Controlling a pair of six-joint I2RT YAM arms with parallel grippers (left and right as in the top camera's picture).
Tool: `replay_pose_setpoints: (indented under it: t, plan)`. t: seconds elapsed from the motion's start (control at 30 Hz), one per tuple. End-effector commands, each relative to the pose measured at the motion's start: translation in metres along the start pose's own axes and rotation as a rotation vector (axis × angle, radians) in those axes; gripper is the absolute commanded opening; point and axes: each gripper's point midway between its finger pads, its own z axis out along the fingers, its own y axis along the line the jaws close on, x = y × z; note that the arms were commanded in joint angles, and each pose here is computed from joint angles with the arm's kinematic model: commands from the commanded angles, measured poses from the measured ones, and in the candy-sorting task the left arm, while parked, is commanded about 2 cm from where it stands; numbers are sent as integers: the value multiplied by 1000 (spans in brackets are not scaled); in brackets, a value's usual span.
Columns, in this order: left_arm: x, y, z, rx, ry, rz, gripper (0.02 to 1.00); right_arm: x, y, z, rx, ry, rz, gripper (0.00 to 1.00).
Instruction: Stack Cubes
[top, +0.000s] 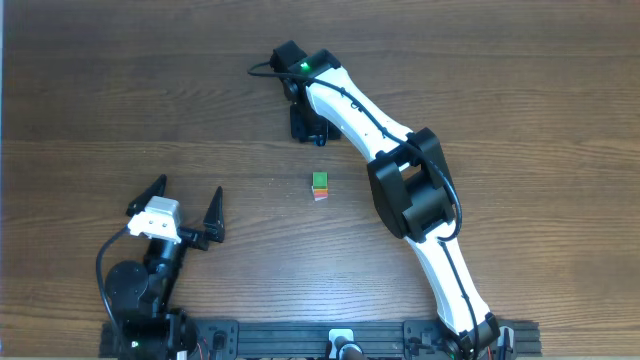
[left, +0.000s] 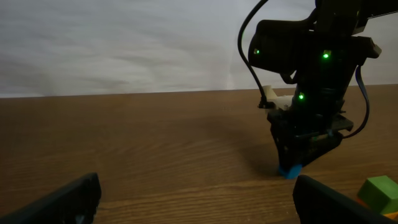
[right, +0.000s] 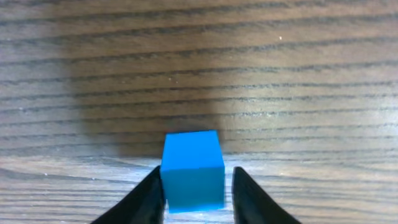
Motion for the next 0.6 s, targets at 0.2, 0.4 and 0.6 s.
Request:
replay_pose_setpoints:
  t: [0.2,0.4,0.6]
  plan:
    - [1,0,0,4,0,11,1000,-2,6,0,-9,-4,-4,88]
    - [1,0,0,4,0,11,1000,-1,8,-3,-22,-3,-4,9]
    - [1,0,0,4,0,11,1000,-3,8,-26,-38,-32,-4,9]
